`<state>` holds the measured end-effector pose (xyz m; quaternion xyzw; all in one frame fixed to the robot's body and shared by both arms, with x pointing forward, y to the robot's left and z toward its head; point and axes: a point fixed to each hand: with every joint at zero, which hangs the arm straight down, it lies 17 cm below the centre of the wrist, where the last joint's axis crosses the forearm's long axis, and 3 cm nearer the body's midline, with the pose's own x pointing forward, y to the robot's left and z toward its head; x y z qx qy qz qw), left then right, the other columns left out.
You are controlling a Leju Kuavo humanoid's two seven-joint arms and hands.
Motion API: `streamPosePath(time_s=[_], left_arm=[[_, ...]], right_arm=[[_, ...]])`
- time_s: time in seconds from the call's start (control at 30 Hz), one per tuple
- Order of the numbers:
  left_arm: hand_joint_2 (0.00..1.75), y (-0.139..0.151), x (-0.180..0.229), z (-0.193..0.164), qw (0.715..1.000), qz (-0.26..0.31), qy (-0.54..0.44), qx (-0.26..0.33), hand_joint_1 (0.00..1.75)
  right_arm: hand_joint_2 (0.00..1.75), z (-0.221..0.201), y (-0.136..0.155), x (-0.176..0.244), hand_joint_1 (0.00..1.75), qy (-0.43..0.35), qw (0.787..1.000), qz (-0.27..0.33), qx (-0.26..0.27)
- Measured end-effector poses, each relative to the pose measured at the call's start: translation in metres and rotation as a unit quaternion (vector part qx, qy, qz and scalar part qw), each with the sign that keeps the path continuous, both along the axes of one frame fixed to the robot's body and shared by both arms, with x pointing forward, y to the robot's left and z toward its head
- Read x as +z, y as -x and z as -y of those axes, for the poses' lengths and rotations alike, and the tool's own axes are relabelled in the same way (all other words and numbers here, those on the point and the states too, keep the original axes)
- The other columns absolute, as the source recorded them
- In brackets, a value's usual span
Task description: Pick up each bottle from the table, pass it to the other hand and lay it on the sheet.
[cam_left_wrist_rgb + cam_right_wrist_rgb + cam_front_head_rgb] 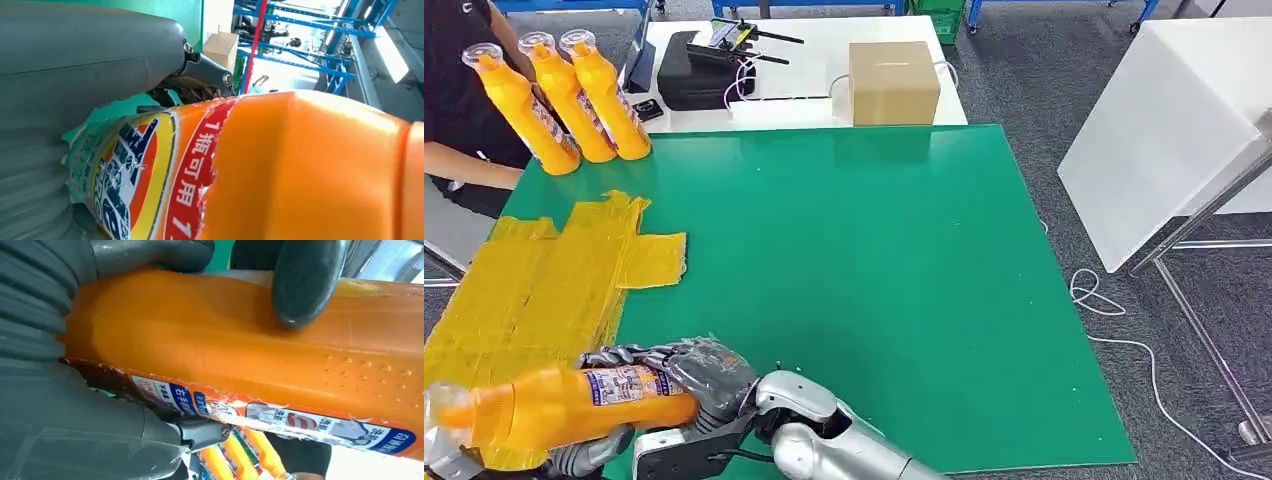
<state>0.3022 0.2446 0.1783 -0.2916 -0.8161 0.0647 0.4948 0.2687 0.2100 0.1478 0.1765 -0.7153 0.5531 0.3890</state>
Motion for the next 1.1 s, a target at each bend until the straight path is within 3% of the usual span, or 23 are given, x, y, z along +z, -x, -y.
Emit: streamPosePath(time_s=[0.03,0.07,0.1,0.33,0.67,0.83,1.0,1.07,1.1], left_arm=[[1.75,0.0,0.0,0.0,1.0,0.0,0.0,0.0,1.75],[1.75,0.0,0.0,0.0,1.0,0.0,0.0,0.0,1.75],[1.75,0.0,0.0,0.0,1.0,0.0,0.001,0.001,1.75],[1.75,-0.004,0.006,-0.018,0.998,0.012,-0.029,0.051,1.75],[1.75,-0.019,0.011,-0.075,0.966,0.031,-0.152,0.209,1.75],[1.75,-0.027,0.004,-0.106,0.905,0.027,-0.283,0.317,1.75],[1.75,-0.028,0.003,-0.121,0.876,0.024,-0.325,0.356,1.75],[1.75,-0.029,-0.001,-0.129,0.848,0.02,-0.366,0.383,1.75],[1.75,-0.028,-0.003,-0.137,0.816,0.018,-0.406,0.411,1.75]], right_arm=[[1.75,0.0,0.0,0.0,0.09,0.0,1.0,0.0,0.0],[1.75,0.0,0.0,0.0,0.0,-0.001,1.0,0.001,-0.001],[0.0,0.001,0.0,0.0,0.0,-0.002,1.0,0.001,-0.002],[0.0,0.014,-0.008,-0.001,0.0,-0.025,0.999,0.0,-0.036],[0.0,0.043,-0.023,0.002,0.0,-0.053,0.995,-0.002,-0.084],[0.0,0.059,-0.028,0.013,0.0,-0.08,0.991,-0.003,-0.11],[0.0,0.066,-0.024,0.018,0.0,-0.093,0.989,-0.004,-0.119],[0.0,0.068,-0.025,0.019,0.0,-0.096,0.988,-0.004,-0.121],[0.0,0.07,-0.026,0.02,0.0,-0.098,0.987,-0.004,-0.123]])
